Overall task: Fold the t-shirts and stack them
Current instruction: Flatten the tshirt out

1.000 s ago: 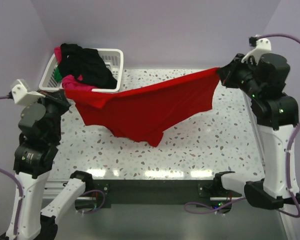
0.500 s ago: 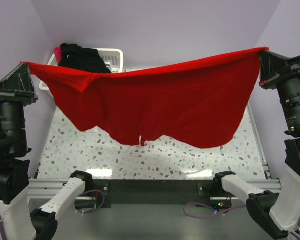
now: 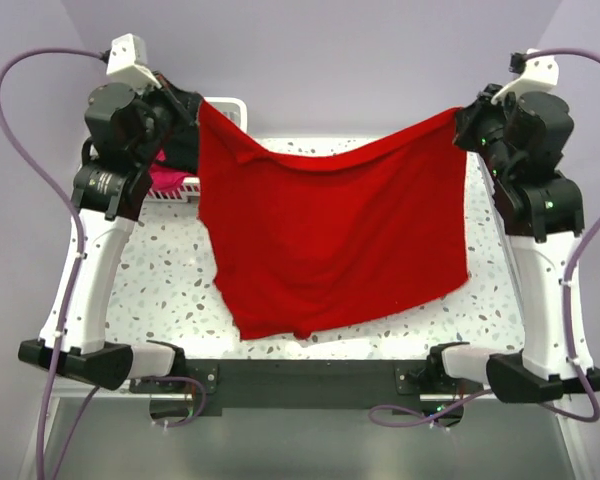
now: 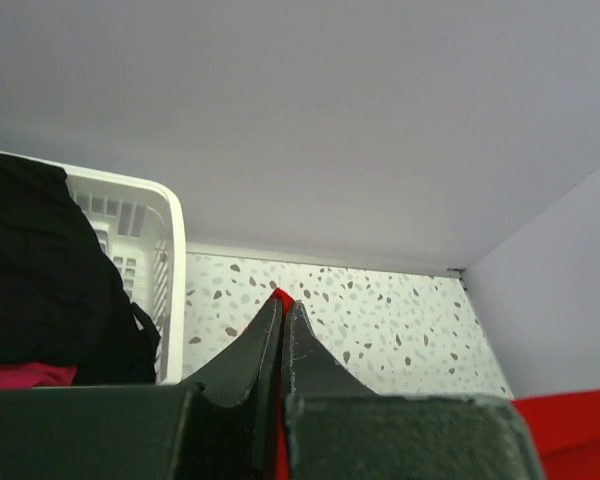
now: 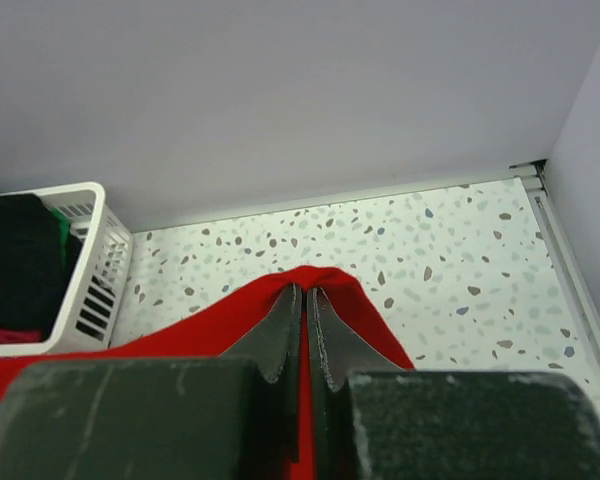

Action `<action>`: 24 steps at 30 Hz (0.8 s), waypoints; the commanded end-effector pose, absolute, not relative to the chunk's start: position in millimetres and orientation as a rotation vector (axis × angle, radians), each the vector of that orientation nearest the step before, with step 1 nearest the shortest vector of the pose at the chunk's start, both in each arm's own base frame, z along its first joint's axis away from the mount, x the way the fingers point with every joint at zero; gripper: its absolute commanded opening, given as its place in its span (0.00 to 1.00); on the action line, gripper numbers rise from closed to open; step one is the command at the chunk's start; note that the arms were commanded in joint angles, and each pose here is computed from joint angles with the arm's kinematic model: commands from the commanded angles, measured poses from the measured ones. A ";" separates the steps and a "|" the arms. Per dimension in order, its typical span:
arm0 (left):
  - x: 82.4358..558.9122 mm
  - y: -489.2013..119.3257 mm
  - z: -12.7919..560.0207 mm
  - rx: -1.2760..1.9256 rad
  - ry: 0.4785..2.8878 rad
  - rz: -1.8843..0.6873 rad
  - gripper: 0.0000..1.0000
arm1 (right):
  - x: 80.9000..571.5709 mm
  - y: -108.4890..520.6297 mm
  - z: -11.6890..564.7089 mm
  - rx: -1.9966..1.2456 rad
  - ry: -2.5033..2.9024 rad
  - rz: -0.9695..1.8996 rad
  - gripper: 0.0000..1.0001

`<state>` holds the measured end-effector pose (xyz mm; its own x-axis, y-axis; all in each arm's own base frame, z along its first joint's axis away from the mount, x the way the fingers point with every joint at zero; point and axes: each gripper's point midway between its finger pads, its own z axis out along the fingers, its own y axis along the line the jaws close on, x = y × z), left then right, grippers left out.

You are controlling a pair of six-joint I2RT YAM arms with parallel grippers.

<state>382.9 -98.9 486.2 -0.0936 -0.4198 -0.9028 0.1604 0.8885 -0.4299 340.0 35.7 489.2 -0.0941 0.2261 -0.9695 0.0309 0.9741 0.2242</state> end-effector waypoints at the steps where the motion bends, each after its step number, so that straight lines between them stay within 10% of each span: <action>1: 350.5 -106.9 568.8 -0.125 1.368 -0.612 0.00 | 327.1 24.8 528.6 0.231 1.536 0.149 0.00; 24: 174.1 -85.9 712.2 0.000 0.823 -0.782 0.00 | 202.0 -29.3 619.1 0.306 1.094 0.022 0.00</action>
